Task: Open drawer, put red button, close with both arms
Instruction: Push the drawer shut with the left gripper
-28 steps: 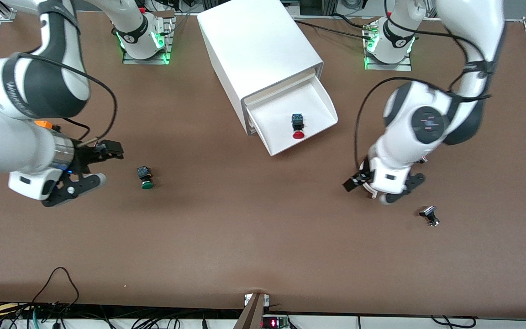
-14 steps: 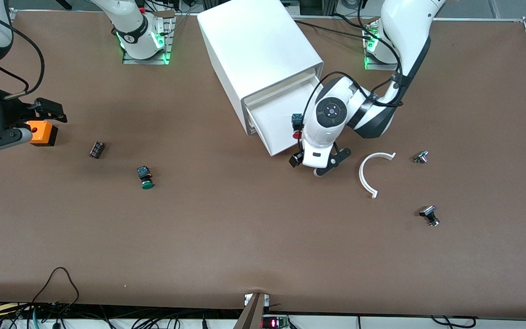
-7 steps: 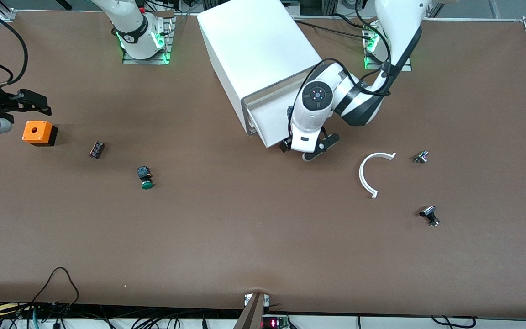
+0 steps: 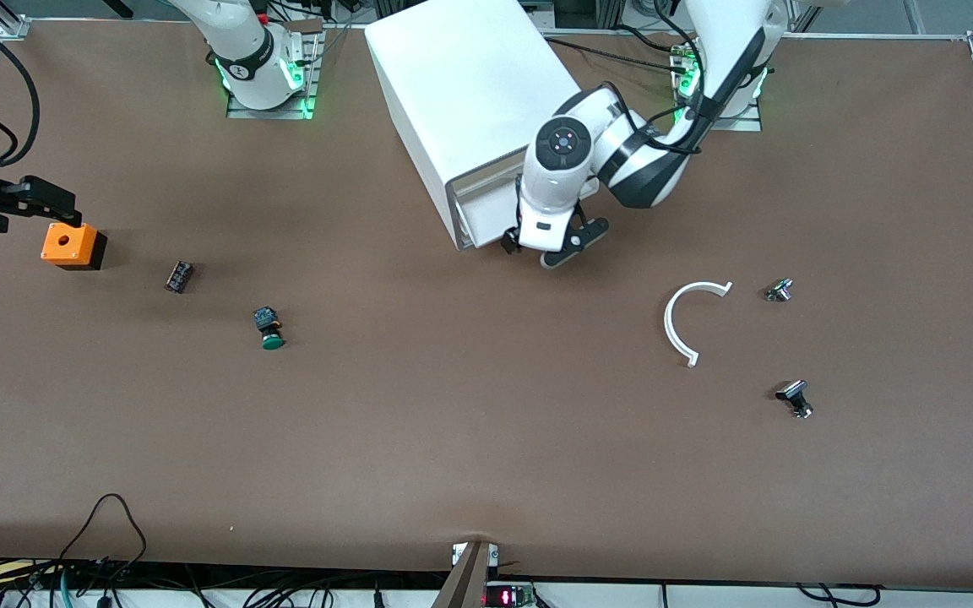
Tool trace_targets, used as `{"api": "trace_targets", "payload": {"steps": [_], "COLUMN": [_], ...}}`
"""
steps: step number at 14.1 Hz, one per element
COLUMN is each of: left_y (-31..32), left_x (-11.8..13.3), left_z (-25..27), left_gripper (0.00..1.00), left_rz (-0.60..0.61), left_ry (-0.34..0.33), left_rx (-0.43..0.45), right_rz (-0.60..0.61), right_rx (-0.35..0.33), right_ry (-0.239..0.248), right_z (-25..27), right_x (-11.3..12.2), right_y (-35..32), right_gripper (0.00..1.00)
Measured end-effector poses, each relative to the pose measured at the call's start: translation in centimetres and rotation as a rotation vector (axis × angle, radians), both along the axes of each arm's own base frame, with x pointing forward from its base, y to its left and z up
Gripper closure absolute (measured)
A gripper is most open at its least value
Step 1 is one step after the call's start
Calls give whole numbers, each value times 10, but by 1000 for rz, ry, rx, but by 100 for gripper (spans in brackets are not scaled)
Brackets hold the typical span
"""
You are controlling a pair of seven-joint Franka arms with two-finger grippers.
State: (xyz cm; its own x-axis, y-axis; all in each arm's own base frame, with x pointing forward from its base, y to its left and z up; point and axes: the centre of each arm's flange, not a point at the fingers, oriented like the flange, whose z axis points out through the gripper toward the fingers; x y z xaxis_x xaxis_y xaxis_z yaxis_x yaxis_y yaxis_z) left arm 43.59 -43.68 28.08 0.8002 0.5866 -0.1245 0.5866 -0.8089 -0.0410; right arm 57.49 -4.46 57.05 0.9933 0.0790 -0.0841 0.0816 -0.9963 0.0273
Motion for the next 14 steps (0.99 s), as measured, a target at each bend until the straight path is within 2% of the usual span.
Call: {"api": "trace_targets", "payload": {"steps": [6, 12, 14], "left_y": [-29, -28, -20], "left_x": [-36, -36, -27], "left_z": [5, 5, 5], "left_gripper": [0, 0, 0], "left_rz": [-22, -21, -21], "left_ry": [0, 2, 1], "left_rx": [3, 3, 0], "right_rz": [-2, -2, -1], "right_rx": [0, 0, 0], "right_ry": [-13, -15, -15], "right_z": [6, 7, 7], "right_x": [-2, -3, -3], "right_y": [0, 0, 0], "right_gripper": [0, 0, 0]}}
